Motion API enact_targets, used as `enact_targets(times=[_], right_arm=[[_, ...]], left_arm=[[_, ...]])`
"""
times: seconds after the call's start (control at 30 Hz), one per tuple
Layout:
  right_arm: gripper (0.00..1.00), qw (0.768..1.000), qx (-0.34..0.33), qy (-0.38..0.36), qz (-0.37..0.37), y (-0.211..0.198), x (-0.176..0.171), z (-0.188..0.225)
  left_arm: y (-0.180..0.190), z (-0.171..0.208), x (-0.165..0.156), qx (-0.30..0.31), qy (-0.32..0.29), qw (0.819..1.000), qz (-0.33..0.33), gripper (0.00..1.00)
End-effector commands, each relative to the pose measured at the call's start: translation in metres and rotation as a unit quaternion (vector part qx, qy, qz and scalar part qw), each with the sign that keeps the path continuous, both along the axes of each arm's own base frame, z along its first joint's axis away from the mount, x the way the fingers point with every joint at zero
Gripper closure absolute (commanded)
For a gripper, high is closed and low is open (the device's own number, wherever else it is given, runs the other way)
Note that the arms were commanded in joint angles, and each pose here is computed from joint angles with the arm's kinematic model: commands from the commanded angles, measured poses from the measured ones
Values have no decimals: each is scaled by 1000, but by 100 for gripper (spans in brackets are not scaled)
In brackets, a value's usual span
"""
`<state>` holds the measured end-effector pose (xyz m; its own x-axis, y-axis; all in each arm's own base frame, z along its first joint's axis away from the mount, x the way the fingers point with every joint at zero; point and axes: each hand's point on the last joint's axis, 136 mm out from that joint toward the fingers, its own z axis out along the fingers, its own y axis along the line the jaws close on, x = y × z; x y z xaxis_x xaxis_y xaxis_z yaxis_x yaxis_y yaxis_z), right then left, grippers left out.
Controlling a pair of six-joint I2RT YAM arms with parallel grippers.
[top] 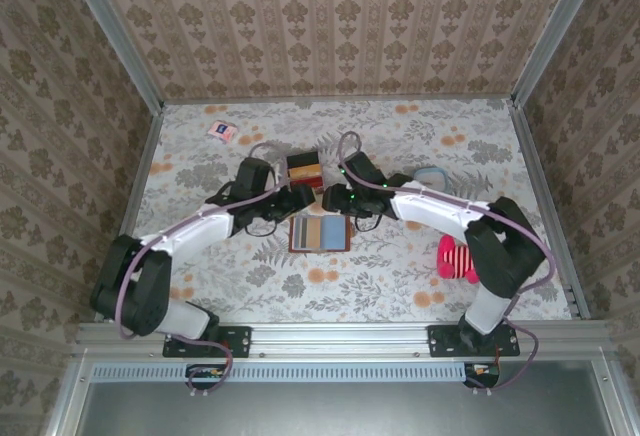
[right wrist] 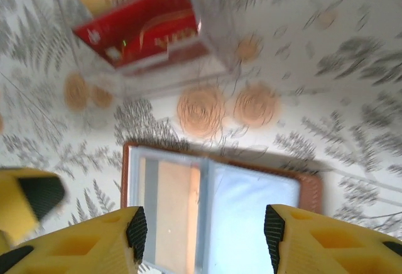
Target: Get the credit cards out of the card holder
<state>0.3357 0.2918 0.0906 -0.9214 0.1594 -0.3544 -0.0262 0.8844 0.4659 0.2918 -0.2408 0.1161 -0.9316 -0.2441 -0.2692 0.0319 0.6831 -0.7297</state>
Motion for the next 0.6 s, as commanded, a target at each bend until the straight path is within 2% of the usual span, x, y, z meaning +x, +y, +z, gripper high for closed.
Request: enact_targets(times=[0.0,0.17,0.37,0.57], right_arm=[[44,997,-27,48,48,18,-19,-16],[42,989,-79,84,87,37,-31,-42],[41,978,-159,102,85,20,-37,-63],[40,974,-162,120,105,24,-40,-73]], left_arm=[[41,-31,-16,54,43,997,36,31],[60,-31,-18,51,43,996,62,30],[60,-33,-20,48,46,996,56,32],[53,-36,-21,39,48,997,36,33]])
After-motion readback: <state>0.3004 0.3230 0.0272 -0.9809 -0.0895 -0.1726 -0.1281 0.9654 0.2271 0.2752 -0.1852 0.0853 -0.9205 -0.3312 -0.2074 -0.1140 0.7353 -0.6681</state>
